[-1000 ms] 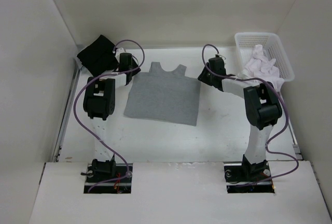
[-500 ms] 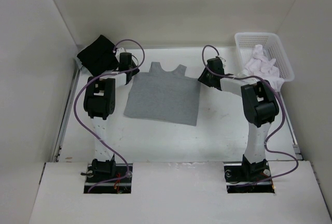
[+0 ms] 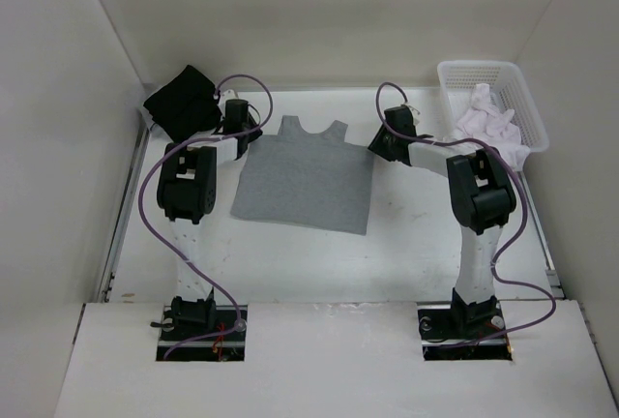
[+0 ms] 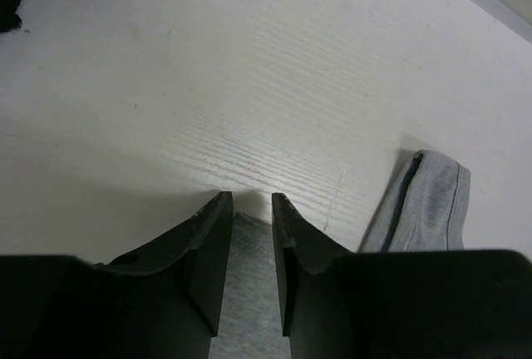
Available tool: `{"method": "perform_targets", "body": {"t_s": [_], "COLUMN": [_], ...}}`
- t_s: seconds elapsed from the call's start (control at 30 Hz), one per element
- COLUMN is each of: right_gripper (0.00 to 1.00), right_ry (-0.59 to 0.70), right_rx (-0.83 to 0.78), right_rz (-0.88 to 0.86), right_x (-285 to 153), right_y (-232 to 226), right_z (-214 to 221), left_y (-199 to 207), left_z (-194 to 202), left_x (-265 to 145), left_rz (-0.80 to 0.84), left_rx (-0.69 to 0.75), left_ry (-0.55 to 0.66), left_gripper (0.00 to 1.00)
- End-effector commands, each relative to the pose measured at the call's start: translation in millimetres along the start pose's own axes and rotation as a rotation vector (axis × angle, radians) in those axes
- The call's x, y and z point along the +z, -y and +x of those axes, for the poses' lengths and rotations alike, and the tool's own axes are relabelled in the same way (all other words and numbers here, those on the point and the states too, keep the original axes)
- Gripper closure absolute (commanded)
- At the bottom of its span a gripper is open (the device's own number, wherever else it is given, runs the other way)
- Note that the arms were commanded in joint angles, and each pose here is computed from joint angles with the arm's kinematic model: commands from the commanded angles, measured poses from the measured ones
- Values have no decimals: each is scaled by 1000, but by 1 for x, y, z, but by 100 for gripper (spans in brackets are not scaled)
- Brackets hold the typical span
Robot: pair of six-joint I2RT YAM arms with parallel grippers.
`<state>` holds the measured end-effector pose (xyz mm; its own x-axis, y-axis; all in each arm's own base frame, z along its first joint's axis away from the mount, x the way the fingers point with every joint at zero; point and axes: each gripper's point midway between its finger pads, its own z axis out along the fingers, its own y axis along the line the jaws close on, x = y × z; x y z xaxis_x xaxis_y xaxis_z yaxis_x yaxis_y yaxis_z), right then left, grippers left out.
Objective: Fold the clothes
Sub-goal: Fold the tank top
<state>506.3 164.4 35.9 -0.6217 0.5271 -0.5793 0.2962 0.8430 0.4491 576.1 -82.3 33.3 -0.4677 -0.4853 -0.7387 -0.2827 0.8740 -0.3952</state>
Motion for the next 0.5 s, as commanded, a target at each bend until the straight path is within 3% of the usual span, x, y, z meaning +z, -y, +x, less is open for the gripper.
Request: {"method": "perform_targets", "body": {"t_s": [0.0,0.27,0.47], "right_gripper": [61,69,88], "right_ry": [14,-13,-2], "right_rx": [7,3,14], "right_rz": [-19,-13,-8], "right_x": [-4,0,0], "right_y": [-10,-10,-10], "right_z": [-7,-4,-5], "left_y": [-5,-3,-3], "left_z": [7,11,10], "left_x": [-14,-12,-15], "left_rz": [-15,-4,3], "left_rx": [24,32,9], "left_ry": [-22,-40,-35], "left_gripper": [75,89,98]}}
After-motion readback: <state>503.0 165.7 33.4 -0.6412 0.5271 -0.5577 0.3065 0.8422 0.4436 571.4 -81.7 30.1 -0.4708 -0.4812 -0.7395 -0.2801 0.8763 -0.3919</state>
